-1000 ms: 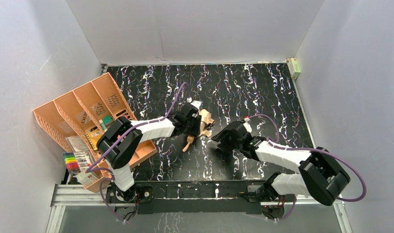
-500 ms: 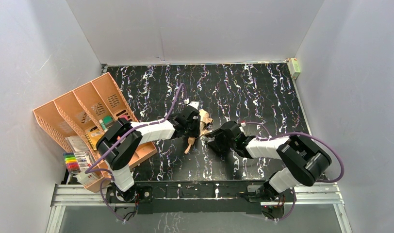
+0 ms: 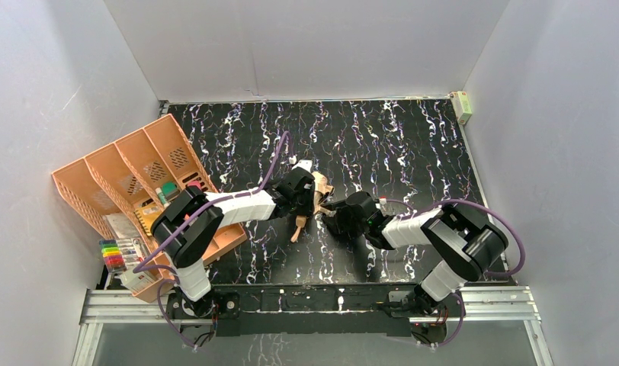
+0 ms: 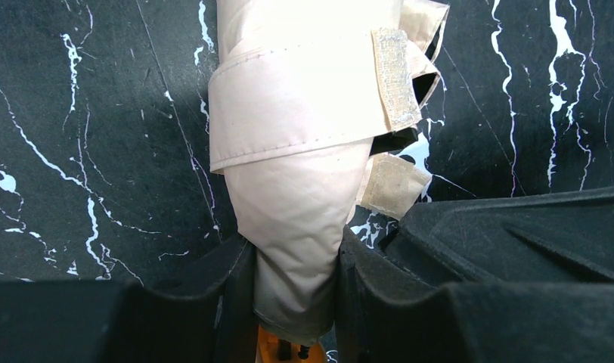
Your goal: Put away the umbrella
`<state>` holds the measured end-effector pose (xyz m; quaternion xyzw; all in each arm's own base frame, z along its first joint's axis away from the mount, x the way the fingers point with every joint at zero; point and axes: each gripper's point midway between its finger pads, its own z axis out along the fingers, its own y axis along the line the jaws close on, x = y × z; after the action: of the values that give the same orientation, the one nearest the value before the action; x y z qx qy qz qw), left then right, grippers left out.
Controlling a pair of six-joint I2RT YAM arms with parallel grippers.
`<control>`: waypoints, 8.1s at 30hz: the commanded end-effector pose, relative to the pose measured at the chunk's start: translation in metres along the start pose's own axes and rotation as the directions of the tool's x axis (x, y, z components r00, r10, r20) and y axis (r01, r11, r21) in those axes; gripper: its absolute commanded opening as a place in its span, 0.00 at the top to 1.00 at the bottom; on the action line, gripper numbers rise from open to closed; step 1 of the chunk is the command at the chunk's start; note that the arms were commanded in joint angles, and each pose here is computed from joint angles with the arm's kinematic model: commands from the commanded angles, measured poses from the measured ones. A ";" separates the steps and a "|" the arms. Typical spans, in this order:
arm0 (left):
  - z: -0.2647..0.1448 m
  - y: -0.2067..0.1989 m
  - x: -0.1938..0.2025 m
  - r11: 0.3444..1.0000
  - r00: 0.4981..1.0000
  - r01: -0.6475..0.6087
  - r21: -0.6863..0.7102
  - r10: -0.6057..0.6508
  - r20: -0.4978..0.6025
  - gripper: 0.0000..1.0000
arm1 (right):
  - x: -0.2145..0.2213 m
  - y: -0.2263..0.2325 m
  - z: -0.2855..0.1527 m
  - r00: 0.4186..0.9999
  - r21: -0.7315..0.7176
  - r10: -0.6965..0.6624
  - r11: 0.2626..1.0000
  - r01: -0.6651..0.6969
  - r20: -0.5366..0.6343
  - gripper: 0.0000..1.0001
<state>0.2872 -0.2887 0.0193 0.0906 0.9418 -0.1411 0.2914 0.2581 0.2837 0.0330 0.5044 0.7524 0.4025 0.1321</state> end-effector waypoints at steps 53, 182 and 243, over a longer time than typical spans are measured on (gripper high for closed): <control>-0.017 0.098 0.112 0.929 0.926 -0.206 -0.307 0.084 -0.367 1.00 | -0.068 0.034 -0.063 0.907 -0.210 -0.284 0.910 0.357 0.311 1.00; -0.041 -0.038 0.082 0.797 0.825 -0.500 0.338 0.557 -0.093 1.00 | -0.084 -0.075 -0.046 0.737 0.273 -0.671 0.697 0.663 -0.080 0.97; -0.007 -0.001 -0.003 0.961 0.990 -0.143 0.237 0.142 0.023 1.00 | -0.092 0.038 -0.027 0.256 -0.014 -0.899 0.279 0.960 -0.357 0.70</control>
<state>0.2729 -0.2603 0.0221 0.1755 0.9206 -0.2025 0.2841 0.3108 0.1654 0.0317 -0.0720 0.9736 0.1404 0.1650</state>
